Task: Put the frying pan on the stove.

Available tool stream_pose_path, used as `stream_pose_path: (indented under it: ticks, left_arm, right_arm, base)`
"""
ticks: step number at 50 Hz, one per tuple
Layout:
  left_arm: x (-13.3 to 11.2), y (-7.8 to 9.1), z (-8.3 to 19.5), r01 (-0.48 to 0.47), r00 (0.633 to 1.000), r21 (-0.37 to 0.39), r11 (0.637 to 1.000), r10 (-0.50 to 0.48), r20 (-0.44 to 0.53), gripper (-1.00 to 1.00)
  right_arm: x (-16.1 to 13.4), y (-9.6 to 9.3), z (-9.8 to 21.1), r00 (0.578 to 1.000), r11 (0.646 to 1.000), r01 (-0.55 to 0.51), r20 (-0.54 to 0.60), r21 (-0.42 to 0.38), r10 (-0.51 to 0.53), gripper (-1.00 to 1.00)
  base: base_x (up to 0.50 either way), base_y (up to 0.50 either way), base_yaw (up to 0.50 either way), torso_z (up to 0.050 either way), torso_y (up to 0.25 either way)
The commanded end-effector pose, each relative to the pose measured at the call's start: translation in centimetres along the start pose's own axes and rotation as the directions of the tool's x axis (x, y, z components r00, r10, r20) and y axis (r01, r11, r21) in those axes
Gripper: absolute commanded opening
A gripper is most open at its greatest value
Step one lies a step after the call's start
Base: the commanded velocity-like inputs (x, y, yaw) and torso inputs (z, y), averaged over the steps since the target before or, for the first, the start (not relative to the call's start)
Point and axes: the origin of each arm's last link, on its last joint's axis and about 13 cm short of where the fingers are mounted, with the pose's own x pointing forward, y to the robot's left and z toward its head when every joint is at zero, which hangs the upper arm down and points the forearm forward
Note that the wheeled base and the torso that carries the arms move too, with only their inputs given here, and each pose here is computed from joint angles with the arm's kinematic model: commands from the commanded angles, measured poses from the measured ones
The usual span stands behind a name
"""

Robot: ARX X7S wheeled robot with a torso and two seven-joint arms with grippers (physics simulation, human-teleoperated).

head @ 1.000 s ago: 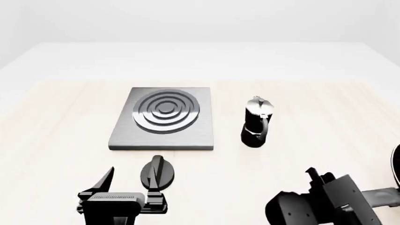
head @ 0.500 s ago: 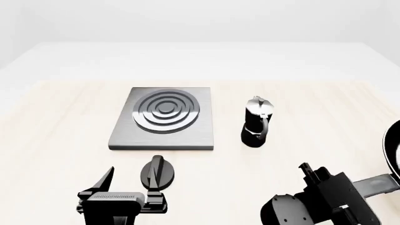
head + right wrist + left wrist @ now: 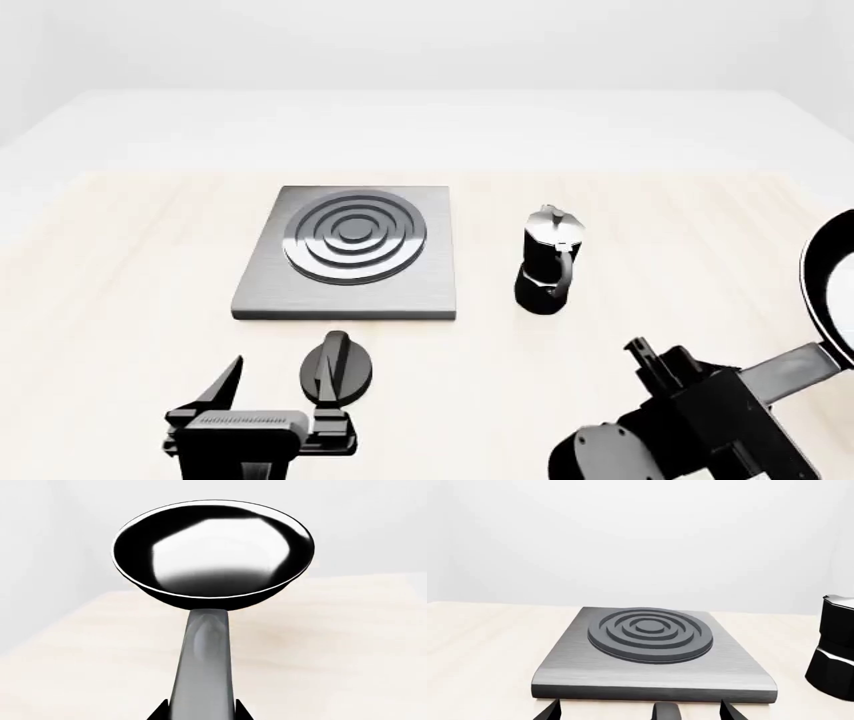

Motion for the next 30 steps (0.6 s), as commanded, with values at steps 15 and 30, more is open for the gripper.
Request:
stream_pose_path:
  ticks: [15, 30]
  left_arm:
    - [0.0, 0.0, -0.2, -0.001, 1.0, 0.003, 1.0, 0.001, -0.001, 1.0]
    - [0.1, -0.1, -0.1, 0.002, 1.0, 0.006, 1.0, -0.002, 0.0, 1.0]
  right_arm:
    - [-2.1, -0.7, 2.0, 0.972, 0.969, -0.233, 0.043, 0.077, 0.231, -1.0]
    - [-2.7, -0.6, 2.2, 0.949, 0.947, -0.315, 0.05, 0.068, 0.312, -1.0]
  base:
    - [0.0, 0.0, 0.0, 0.0, 0.001]
    - [0.0, 0.0, 0.0, 0.001, 0.002]
